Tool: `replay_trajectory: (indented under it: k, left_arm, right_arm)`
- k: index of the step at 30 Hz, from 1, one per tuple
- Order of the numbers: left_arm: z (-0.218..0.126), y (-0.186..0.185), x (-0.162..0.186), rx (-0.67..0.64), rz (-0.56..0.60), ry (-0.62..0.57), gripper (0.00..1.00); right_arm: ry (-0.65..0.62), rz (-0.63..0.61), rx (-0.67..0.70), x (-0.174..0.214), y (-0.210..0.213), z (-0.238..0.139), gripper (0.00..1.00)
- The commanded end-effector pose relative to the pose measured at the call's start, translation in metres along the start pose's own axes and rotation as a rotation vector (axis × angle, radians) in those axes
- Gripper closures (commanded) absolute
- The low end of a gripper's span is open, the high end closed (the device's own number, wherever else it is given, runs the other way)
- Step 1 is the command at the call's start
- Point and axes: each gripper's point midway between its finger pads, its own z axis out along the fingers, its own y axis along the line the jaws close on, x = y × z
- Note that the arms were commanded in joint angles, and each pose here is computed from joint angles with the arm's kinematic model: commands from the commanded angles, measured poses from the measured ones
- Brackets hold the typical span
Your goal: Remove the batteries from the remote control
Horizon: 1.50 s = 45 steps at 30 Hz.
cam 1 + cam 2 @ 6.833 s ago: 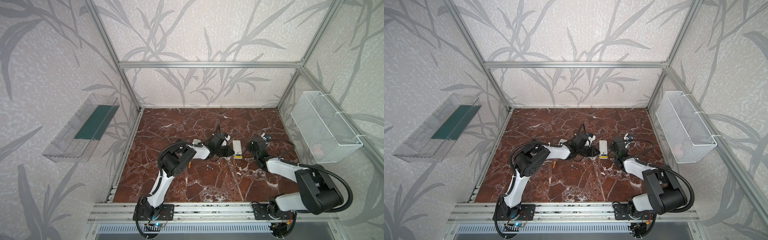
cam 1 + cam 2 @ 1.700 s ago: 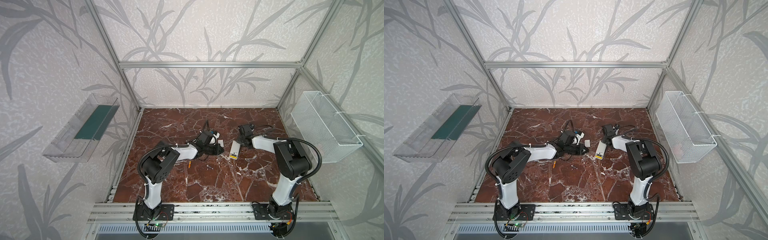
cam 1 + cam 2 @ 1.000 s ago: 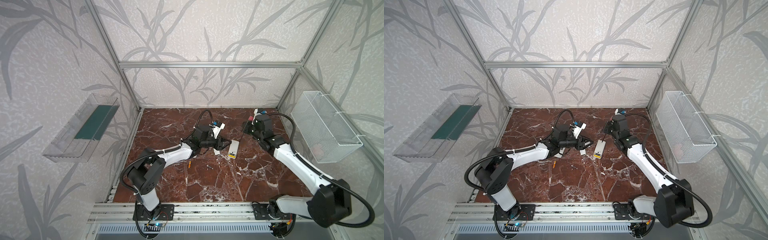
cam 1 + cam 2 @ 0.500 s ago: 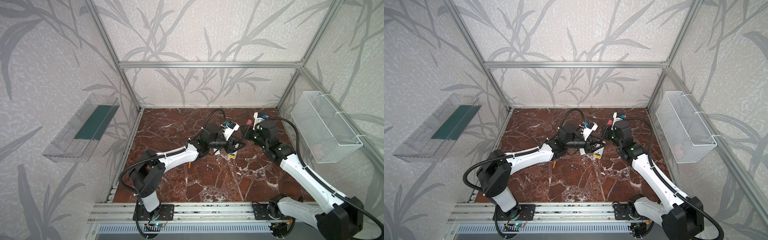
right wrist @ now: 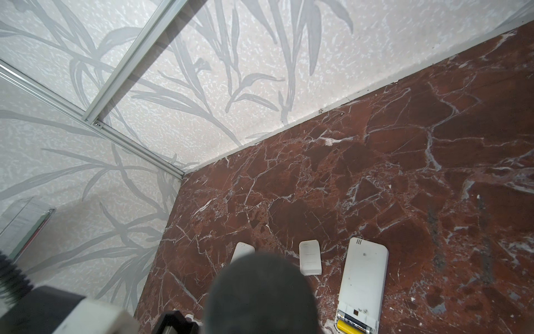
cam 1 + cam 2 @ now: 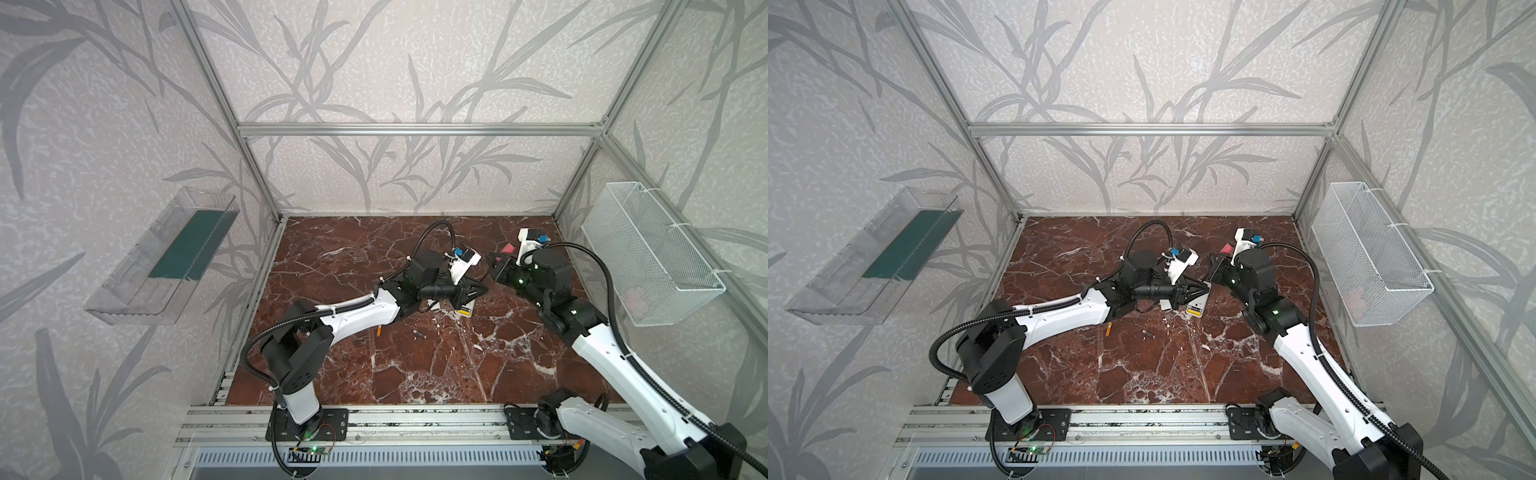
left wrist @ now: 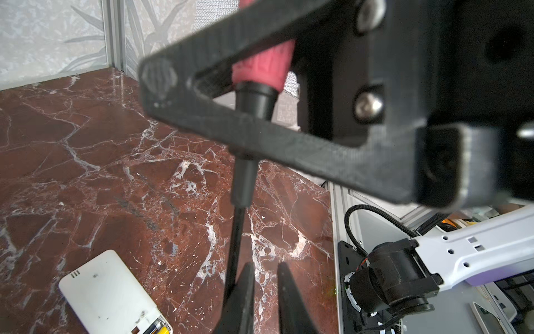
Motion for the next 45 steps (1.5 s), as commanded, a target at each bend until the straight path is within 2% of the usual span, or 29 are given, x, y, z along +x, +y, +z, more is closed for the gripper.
replay_trajectory:
  k: [1, 9, 14, 25, 26, 28, 32, 33, 39, 45]
  left_arm:
    - [-0.013, 0.000, -0.009, -0.037, 0.052, -0.048, 0.77]
    - [-0.026, 0.000, -0.012, -0.102, 0.140, -0.069, 0.60]
    - [-0.025, 0.002, -0.011, -0.144, 0.166, -0.065, 0.55]
    - [0.001, -0.023, 0.004, -0.039, 0.182, -0.013, 0.50]
    - [0.003, -0.023, 0.005, -0.035, 0.181, -0.008, 0.53]
    - [0.005, -0.023, 0.007, -0.034, 0.178, -0.004, 0.64]
    - [0.002, -0.018, 0.007, -0.067, 0.206, 0.007, 0.96]
    - [0.000, -0.017, 0.007, -0.074, 0.221, 0.010, 1.00]
    - [-0.011, -0.017, 0.010, -0.045, 0.275, 0.022, 1.00]
    - [-0.017, -0.022, 0.010, -0.001, 0.295, 0.015, 1.00]
  right_arm:
    - [-0.008, -0.021, -0.001, -0.003, 0.003, -0.011, 1.00]
    - [-0.003, -0.008, 0.006, -0.001, 0.001, -0.015, 1.00]
    - [0.011, -0.002, -0.002, 0.001, 0.003, -0.014, 1.00]
    - [0.009, 0.017, -0.012, 0.001, 0.005, -0.016, 1.00]
    - [0.010, 0.022, -0.021, 0.001, 0.006, -0.016, 1.00]
    - [0.012, 0.029, -0.037, 0.000, 0.010, -0.015, 1.00]
    - [0.026, 0.032, -0.059, 0.001, 0.015, -0.017, 1.00]
    - [0.026, 0.033, -0.063, 0.000, 0.016, -0.019, 0.98]
    - [0.062, 0.062, -0.130, -0.014, 0.025, -0.032, 0.60]
    - [0.152, 0.115, -0.252, -0.020, 0.034, -0.040, 0.46]
